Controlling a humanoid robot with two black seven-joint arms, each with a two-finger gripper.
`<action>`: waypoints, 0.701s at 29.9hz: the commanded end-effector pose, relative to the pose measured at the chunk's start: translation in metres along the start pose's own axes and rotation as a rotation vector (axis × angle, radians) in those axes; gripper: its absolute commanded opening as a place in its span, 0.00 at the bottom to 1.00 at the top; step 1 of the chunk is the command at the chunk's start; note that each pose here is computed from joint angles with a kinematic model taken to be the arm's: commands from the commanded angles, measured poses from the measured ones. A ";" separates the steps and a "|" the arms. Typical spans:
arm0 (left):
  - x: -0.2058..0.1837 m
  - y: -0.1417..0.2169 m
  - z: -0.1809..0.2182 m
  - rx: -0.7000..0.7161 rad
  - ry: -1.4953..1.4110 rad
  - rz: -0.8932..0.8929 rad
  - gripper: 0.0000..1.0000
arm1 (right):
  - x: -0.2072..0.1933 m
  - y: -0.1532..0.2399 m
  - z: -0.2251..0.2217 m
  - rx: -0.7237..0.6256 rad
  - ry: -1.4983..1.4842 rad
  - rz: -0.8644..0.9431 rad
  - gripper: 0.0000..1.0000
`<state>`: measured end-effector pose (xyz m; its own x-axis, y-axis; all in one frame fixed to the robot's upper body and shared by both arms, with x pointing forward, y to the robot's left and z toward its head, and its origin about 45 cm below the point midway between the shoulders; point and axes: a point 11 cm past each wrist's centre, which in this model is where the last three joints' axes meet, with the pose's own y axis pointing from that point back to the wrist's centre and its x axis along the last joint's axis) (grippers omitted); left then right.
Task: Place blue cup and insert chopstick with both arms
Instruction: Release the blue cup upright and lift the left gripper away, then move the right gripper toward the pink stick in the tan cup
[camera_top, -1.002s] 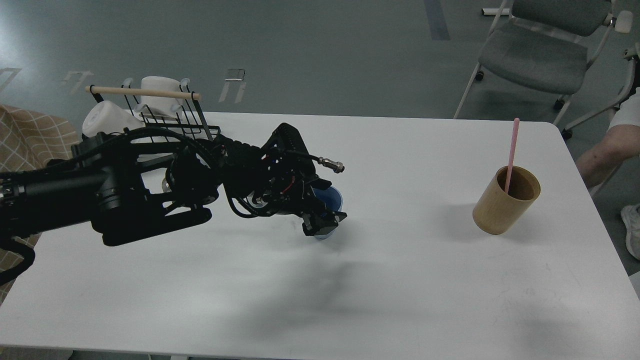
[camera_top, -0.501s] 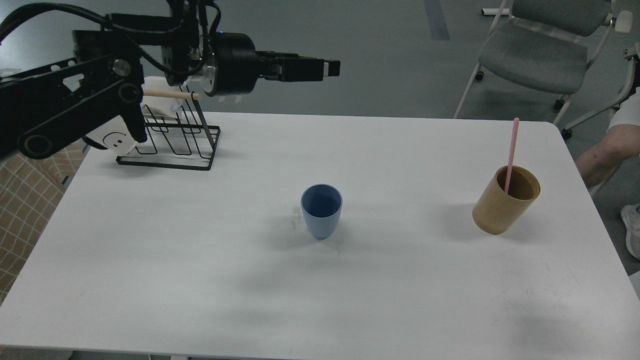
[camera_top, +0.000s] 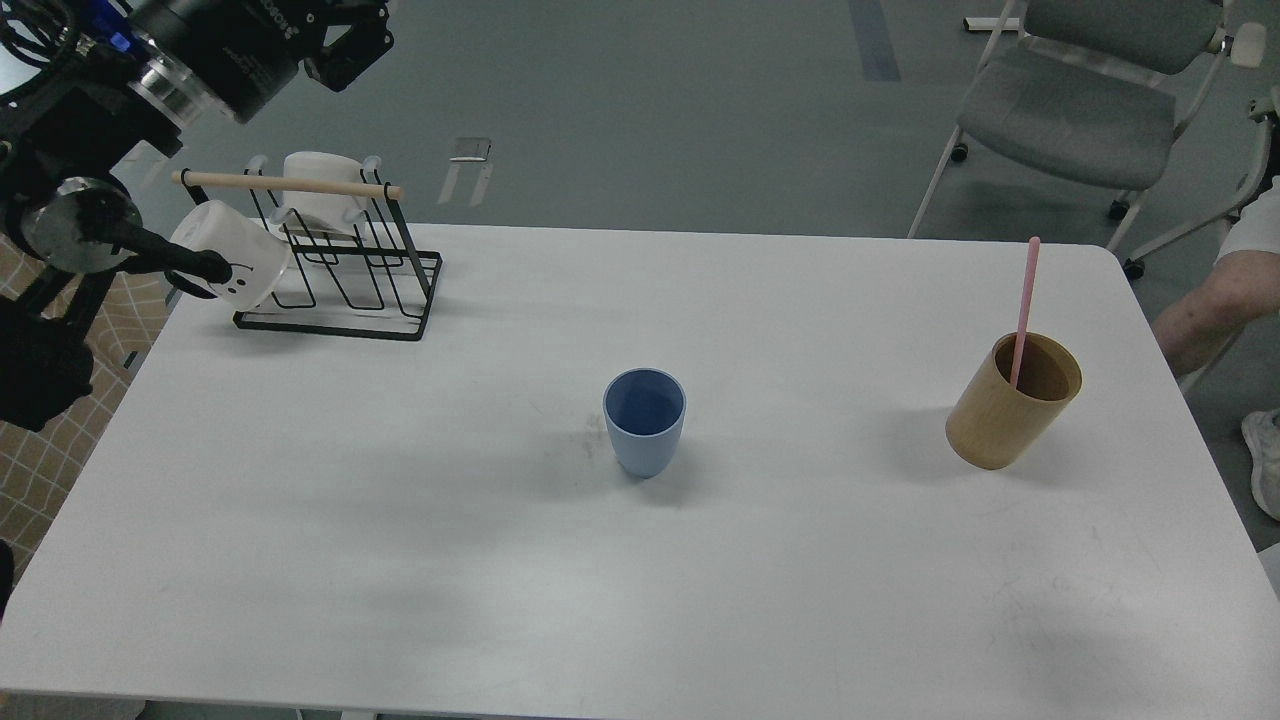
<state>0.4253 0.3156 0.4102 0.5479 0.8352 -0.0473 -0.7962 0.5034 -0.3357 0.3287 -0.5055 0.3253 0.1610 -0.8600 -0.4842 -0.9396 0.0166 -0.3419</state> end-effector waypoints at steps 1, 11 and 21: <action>0.022 0.026 -0.006 -0.072 0.136 0.116 0.96 | -0.002 -0.004 -0.003 -0.052 0.135 -0.011 1.00; 0.017 0.042 -0.032 -0.087 0.232 0.158 0.96 | -0.023 -0.032 -0.011 -0.227 0.763 -0.090 1.00; 0.007 0.036 -0.040 -0.100 0.269 0.146 0.96 | -0.064 -0.043 -0.011 -0.392 1.348 -0.323 1.00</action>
<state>0.4106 0.3335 0.3611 0.4839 0.8065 -0.3397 -0.8514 0.3441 -0.3959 0.3522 -0.4634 0.3829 0.1276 -0.7300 0.6714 -0.9810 -0.1925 -0.0229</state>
